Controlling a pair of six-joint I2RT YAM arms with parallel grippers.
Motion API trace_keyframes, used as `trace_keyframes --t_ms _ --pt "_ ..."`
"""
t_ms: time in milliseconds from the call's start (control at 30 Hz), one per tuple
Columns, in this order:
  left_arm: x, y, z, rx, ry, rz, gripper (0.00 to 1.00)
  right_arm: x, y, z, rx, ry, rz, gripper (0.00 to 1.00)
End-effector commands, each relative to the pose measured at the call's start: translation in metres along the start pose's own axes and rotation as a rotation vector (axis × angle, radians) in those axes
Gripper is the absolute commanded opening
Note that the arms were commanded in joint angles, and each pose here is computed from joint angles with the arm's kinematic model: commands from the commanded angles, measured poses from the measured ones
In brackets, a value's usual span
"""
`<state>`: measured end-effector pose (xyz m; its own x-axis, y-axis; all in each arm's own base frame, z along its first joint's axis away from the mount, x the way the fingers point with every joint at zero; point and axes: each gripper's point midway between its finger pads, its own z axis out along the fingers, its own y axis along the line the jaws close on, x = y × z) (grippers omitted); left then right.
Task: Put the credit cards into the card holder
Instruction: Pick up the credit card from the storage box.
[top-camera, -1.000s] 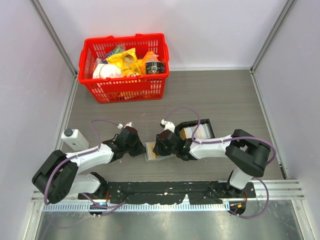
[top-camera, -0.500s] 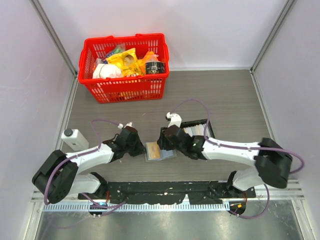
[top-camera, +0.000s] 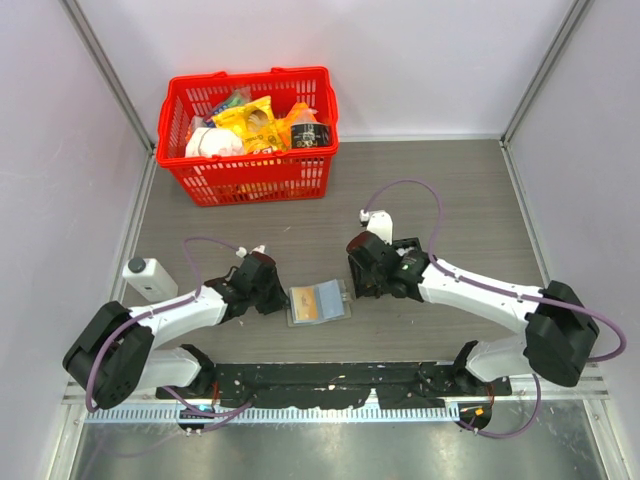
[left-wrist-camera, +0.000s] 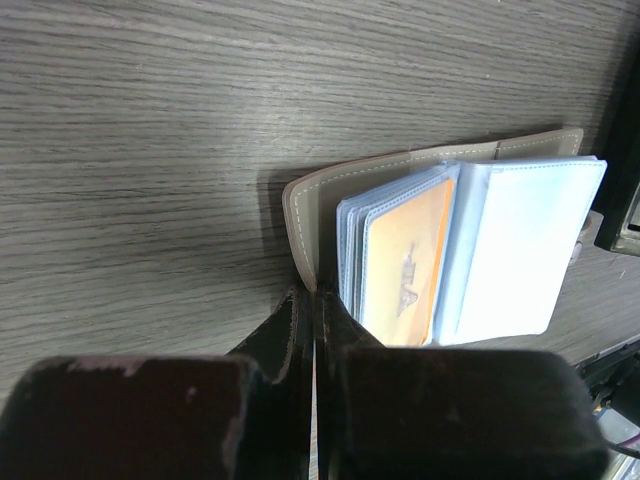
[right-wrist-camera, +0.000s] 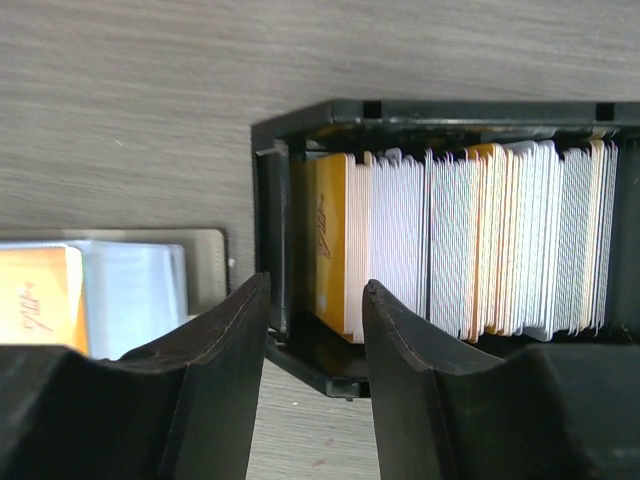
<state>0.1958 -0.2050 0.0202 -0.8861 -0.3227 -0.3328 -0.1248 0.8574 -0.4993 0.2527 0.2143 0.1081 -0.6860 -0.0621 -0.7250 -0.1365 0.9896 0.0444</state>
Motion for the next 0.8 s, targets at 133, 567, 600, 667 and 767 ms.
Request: trace_keyframes --t_ms 133,567,600,667,767 --pt "0.007 0.007 -0.004 -0.019 0.023 0.031 0.0 0.002 -0.016 0.013 0.131 0.033 -0.136 0.48" --pt "0.01 0.011 -0.004 -0.022 0.024 0.033 0.0 0.021 -0.03 0.042 0.282 0.125 -0.299 0.52" --pt "0.01 0.011 -0.004 -0.022 0.024 0.03 0.0 0.021 -0.033 0.043 0.3 0.122 -0.313 0.52" --pt "0.011 0.012 -0.004 -0.024 0.027 0.031 0.0 0.022 -0.037 0.045 0.332 0.129 -0.33 0.52" --pt "0.011 0.014 -0.004 -0.026 0.029 0.033 0.0 0.019 -0.042 0.042 0.363 0.115 -0.344 0.52"
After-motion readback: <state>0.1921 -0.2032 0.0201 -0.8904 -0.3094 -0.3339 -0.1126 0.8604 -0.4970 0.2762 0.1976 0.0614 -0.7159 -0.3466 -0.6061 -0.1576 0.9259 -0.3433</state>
